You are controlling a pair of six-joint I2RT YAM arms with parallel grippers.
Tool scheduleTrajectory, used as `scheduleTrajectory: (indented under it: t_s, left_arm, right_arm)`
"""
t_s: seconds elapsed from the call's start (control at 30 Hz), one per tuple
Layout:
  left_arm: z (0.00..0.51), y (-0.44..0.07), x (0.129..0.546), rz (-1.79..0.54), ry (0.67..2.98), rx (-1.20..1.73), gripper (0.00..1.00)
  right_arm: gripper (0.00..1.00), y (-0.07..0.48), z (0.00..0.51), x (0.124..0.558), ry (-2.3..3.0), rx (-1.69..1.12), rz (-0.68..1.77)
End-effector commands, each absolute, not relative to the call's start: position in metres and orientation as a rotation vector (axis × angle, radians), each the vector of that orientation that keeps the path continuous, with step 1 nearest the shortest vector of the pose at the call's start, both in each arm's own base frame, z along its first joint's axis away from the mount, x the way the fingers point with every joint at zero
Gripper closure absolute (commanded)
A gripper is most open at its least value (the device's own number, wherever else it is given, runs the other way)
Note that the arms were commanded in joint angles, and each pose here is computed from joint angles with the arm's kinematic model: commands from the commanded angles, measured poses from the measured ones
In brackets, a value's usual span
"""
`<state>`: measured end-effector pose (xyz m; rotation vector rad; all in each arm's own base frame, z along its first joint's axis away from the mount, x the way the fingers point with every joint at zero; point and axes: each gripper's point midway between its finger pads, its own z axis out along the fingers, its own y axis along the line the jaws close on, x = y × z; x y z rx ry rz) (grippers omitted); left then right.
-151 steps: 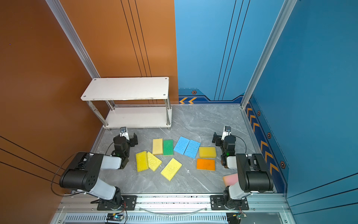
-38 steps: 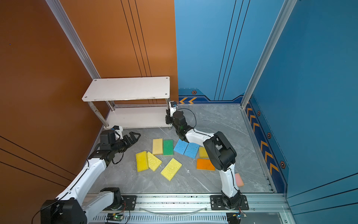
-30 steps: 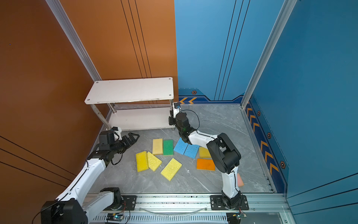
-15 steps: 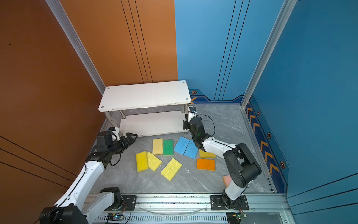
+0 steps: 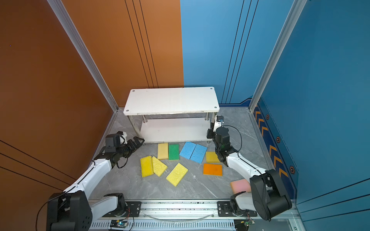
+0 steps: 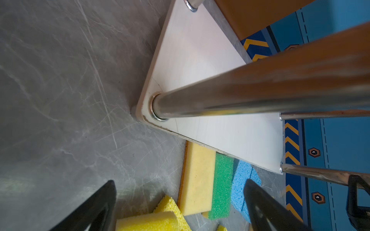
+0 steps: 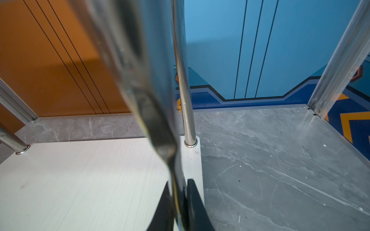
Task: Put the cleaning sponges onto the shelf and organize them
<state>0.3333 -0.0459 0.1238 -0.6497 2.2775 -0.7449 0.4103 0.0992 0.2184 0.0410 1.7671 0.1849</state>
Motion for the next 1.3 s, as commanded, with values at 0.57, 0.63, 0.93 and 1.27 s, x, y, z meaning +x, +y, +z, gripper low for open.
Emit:
scheduleTrajectory:
  t_s: [0.57, 0.63, 0.93, 1.27]
  left_arm:
    - [0.159, -0.074, 0.320, -0.792, 2.234, -0.524, 0.00]
    - [0.157, -0.078, 0.306, -0.806, 2.250, -0.530, 0.00]
    - [0.158, -0.122, 0.244, -0.871, 2.344, -0.395, 0.00]
    - [0.140, -0.160, 0.205, -0.924, 2.447, -0.276, 0.00]
  right_arm:
    - [0.36, 0.083, 0.235, 0.357, 1.922, 0.239, 0.313]
    - [0.35, 0.076, 0.225, 0.334, 2.004, 0.298, 0.309]
    - [0.35, 0.107, 0.170, 0.220, 2.446, 0.434, 0.542]
    - [0.36, 0.231, 0.126, 0.183, 2.557, 0.448, 0.797]
